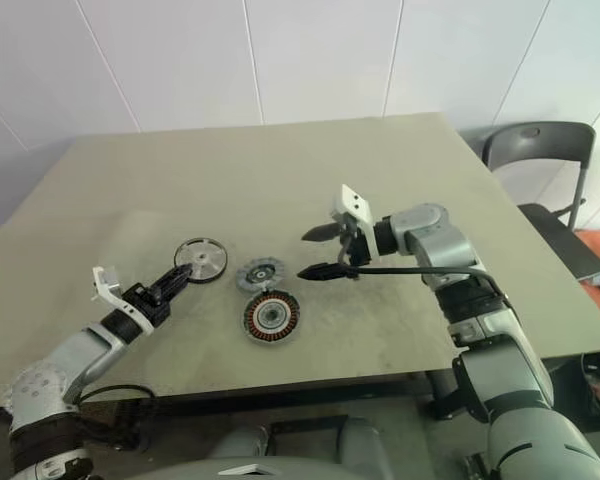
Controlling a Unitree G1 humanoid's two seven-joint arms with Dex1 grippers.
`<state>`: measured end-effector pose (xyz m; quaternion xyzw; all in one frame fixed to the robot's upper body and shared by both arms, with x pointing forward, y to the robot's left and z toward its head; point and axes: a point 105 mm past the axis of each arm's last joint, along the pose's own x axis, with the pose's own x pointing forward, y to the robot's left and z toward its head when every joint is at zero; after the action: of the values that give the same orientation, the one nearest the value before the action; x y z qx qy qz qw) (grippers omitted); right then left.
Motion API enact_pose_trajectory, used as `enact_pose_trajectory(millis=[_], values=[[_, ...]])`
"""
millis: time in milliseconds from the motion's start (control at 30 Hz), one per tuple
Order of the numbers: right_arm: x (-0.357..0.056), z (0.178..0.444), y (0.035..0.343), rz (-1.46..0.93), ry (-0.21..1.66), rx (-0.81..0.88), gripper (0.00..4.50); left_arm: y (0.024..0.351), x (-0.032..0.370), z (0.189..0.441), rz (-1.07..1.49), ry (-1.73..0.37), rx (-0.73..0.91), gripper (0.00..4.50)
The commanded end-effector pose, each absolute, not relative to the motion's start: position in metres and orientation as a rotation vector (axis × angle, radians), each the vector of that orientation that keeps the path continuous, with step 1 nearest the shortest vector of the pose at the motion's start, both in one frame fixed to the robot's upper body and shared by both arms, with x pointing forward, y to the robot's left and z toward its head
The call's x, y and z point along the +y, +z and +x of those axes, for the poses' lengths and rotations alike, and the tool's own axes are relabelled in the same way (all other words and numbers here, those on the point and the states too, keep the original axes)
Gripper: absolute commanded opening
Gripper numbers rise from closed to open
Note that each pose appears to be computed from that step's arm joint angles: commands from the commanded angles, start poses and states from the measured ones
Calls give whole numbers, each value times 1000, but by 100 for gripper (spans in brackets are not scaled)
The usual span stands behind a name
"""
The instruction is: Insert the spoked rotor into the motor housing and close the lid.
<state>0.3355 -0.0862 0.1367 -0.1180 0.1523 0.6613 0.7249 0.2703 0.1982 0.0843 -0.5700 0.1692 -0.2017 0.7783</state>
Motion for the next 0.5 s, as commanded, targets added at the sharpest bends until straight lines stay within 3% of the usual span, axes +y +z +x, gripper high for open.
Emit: enact_pose_trajectory(millis=[33,267,500], values=[[-88,339,148,-265,1450,288,450,119,178,255,-1258,-612,344,42],[-86,340,146,-267,1454,286,450,132,139,240,-1215,-775,483,42],[-90,338,145,-271,1449,290,450,118,111,236,-1214,-867,628,42]])
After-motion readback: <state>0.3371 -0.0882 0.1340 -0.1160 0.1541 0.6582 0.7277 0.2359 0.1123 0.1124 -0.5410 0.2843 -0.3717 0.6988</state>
